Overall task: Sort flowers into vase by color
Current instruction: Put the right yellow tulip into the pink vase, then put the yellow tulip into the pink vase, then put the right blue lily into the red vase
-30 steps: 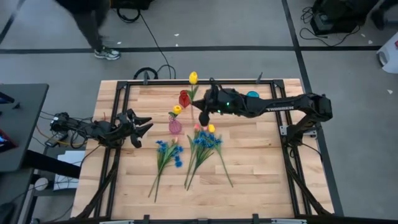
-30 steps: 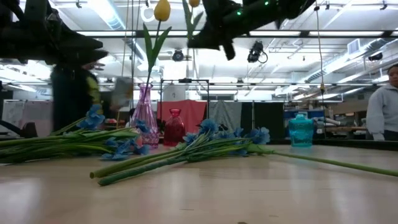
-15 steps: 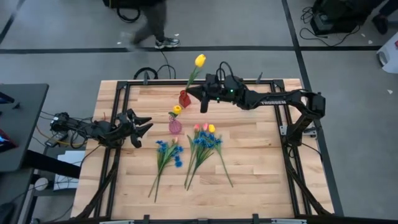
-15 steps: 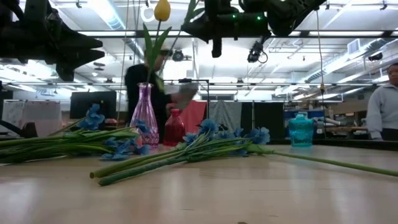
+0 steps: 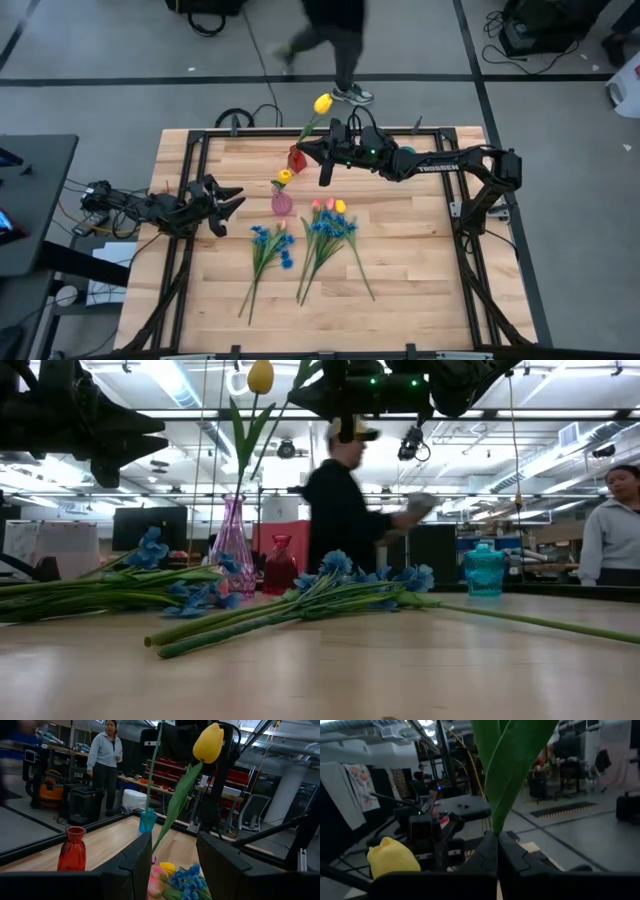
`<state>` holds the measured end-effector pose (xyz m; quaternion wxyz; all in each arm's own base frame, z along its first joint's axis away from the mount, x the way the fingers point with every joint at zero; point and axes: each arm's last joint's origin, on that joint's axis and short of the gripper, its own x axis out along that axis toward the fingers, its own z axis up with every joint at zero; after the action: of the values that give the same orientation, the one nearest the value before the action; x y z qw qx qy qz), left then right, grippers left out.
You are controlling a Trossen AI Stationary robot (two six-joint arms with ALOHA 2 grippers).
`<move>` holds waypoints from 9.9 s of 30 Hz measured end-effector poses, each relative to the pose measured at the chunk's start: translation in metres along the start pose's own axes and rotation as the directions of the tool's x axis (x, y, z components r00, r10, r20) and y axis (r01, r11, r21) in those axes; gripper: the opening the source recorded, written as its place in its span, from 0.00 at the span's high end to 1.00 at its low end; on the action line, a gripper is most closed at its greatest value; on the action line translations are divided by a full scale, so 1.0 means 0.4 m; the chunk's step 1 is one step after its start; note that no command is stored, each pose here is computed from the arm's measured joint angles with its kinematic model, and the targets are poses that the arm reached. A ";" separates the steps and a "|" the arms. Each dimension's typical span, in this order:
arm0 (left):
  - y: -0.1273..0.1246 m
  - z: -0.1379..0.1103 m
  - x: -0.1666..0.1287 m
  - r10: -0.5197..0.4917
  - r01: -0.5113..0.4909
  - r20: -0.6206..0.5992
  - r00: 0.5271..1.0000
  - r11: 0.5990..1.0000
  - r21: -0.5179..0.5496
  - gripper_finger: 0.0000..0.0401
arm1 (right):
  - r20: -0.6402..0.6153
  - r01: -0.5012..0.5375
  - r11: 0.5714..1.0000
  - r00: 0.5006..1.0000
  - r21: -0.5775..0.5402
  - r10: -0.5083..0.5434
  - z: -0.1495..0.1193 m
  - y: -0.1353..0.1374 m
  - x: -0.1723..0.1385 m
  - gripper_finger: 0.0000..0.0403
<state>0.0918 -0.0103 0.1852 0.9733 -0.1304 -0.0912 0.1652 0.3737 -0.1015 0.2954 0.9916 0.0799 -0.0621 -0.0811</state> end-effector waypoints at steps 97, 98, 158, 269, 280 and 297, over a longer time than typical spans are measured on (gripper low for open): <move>-0.004 0.033 -0.002 0.009 -0.009 -0.002 1.000 0.998 0.055 0.59 | -0.727 -0.058 0.998 0.687 -0.029 0.019 -0.053 0.115 -0.033 0.31; -0.004 0.034 -0.003 0.005 -0.005 -0.009 1.000 0.998 0.059 0.59 | -0.741 -0.043 0.999 0.671 -0.015 0.018 -0.057 0.117 -0.037 0.31; 0.000 0.037 0.000 0.076 -0.089 0.062 0.995 0.965 0.246 0.59 | -0.963 0.628 0.732 -0.126 -0.263 -0.238 -0.449 0.376 -0.156 0.88; -0.003 0.023 0.002 0.032 -0.032 0.008 0.999 0.992 0.121 0.59 | -0.451 -0.205 0.978 0.871 0.035 0.198 -0.121 -0.061 0.118 0.65; -0.002 0.017 0.001 0.035 -0.033 -0.014 0.999 0.992 0.121 0.59 | -0.778 0.107 0.994 0.627 0.033 -0.041 -0.149 -0.011 0.032 0.63; -0.003 0.027 0.001 0.033 -0.036 0.023 0.999 0.990 0.139 0.59 | -0.887 0.608 0.787 0.416 0.108 -0.199 -0.265 0.394 -0.080 0.64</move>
<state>0.0904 -0.0089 0.1961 0.9761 -0.0618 -0.0871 0.1891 0.3804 0.0731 0.2146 0.7999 0.3303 0.4282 -0.2602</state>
